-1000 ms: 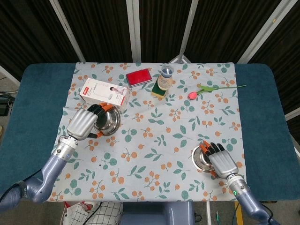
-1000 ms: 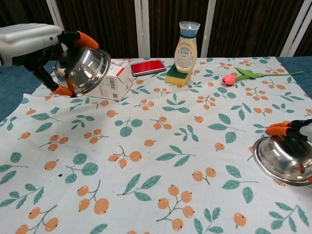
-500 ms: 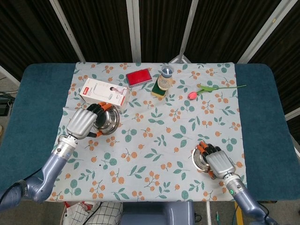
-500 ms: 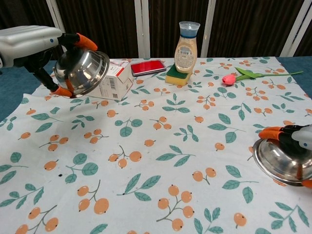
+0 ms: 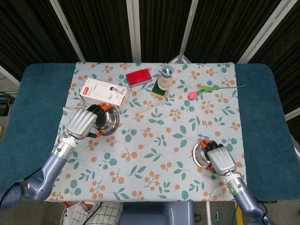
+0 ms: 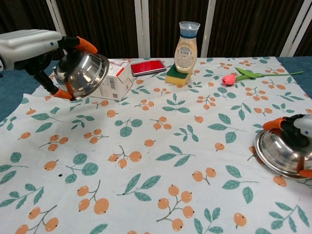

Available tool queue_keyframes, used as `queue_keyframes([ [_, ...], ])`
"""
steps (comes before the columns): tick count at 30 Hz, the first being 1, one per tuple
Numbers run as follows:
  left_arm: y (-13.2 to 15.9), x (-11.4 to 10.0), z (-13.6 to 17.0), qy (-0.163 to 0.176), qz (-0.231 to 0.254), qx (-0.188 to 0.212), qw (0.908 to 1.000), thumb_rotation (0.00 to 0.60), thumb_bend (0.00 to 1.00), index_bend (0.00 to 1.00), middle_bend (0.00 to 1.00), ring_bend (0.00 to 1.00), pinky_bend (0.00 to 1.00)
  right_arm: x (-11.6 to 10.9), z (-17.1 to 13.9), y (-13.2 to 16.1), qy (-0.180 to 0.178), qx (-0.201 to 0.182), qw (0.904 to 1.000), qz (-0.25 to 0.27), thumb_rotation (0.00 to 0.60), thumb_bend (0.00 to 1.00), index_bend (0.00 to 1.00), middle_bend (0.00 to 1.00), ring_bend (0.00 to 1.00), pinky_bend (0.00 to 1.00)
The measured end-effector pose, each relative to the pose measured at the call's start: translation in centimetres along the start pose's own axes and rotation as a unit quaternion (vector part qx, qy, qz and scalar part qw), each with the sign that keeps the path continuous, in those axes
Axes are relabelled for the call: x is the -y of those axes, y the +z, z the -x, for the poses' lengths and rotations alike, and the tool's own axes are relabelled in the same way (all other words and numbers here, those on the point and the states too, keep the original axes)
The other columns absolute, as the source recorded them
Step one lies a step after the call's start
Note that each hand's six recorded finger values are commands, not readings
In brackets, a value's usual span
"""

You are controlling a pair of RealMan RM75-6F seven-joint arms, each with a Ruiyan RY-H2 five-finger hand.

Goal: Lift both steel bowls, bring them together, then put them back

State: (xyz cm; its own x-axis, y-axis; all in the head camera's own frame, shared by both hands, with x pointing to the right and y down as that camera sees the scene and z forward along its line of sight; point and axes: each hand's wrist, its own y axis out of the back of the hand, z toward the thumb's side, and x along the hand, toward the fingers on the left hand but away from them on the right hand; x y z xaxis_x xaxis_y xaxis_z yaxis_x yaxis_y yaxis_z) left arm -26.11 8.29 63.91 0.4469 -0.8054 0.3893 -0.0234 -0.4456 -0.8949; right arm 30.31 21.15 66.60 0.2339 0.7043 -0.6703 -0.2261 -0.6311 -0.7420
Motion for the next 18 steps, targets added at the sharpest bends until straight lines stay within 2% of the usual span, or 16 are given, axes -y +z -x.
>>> queue_keyframes([
  [6, 0.7, 0.2, 0.0, 0.004, 0.031, 0.020, 0.9993, 0.600, 0.43, 0.49, 0.60, 0.50, 0.72, -1.8, -0.4, -0.6, -0.038, 0.001, 0.9983, 0.044, 0.600, 0.33, 1.00, 0.95, 1.00, 1.00],
  [11, 1.1, -0.1, 0.0, 0.021, 0.057, 0.036, 0.9975, 0.600, 0.44, 0.49, 0.61, 0.50, 0.72, -3.6, -0.6, -1.4, -0.070, -0.002, 0.9935, 0.089, 0.600, 0.34, 1.00, 0.98, 1.00, 1.00],
  [14, 1.4, -0.5, -0.1, 0.040, 0.077, 0.047, 0.9951, 0.600, 0.44, 0.49, 0.61, 0.50, 0.72, -4.8, -0.7, -1.9, -0.087, -0.004, 0.9872, 0.133, 0.600, 0.35, 1.00, 0.99, 1.00, 1.00],
  [17, 1.6, -0.9, -0.2, 0.060, 0.099, 0.059, 0.9915, 0.600, 0.44, 0.49, 0.61, 0.50, 0.72, -6.2, -0.6, -2.6, -0.102, -0.008, 0.9748, 0.198, 0.600, 0.35, 1.00, 0.99, 1.00, 1.00],
  [18, 1.6, -1.1, -0.3, 0.066, 0.105, 0.062, 0.9903, 0.600, 0.44, 0.49, 0.61, 0.50, 0.72, -6.8, -0.6, -2.9, -0.108, -0.011, 0.9673, 0.229, 0.600, 0.35, 1.00, 0.99, 1.00, 1.00],
])
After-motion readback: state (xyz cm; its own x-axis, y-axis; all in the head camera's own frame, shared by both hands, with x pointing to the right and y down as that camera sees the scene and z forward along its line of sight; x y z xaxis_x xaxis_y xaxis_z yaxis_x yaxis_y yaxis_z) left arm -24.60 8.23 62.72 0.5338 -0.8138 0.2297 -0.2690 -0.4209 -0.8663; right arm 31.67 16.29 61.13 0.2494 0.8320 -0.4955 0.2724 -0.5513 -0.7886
